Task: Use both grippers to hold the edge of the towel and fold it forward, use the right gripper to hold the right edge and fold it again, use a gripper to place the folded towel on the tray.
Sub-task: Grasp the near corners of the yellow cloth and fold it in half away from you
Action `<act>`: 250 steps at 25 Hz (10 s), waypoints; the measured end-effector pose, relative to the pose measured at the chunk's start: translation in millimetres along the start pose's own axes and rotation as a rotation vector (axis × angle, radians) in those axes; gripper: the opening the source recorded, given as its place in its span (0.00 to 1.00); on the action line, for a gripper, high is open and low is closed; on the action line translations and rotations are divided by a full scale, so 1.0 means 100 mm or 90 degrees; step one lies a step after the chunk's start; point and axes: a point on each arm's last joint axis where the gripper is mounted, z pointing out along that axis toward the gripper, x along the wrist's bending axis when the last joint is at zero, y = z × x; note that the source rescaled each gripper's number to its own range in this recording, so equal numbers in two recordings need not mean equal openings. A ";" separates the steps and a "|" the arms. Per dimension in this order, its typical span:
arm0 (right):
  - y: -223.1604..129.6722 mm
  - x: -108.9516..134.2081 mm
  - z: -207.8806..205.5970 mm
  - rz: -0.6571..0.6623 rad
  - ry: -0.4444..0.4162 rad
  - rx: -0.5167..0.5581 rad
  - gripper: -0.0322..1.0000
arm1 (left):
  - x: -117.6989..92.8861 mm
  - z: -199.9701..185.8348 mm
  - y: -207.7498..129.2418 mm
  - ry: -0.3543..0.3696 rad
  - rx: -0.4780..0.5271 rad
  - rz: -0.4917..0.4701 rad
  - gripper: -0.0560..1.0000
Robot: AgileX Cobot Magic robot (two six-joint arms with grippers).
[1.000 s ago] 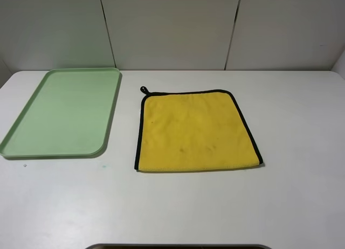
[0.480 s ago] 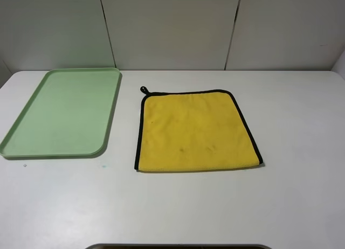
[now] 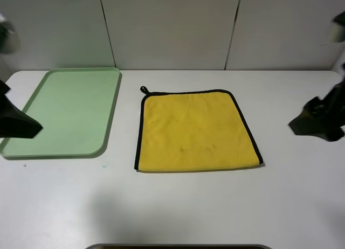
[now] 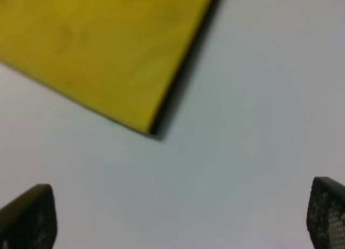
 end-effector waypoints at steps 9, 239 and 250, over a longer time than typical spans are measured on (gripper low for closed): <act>0.44 0.57 0.71 -0.279 0.091 0.072 1.00 | -0.34 0.97 0.38 -0.104 0.157 0.226 0.98; 0.11 0.40 0.62 -0.361 0.140 0.137 0.03 | -0.83 1.68 1.04 -0.138 0.032 0.485 0.05; 0.22 0.30 0.92 -0.373 0.071 0.178 0.03 | -0.54 2.05 1.11 -0.074 -0.011 0.437 0.05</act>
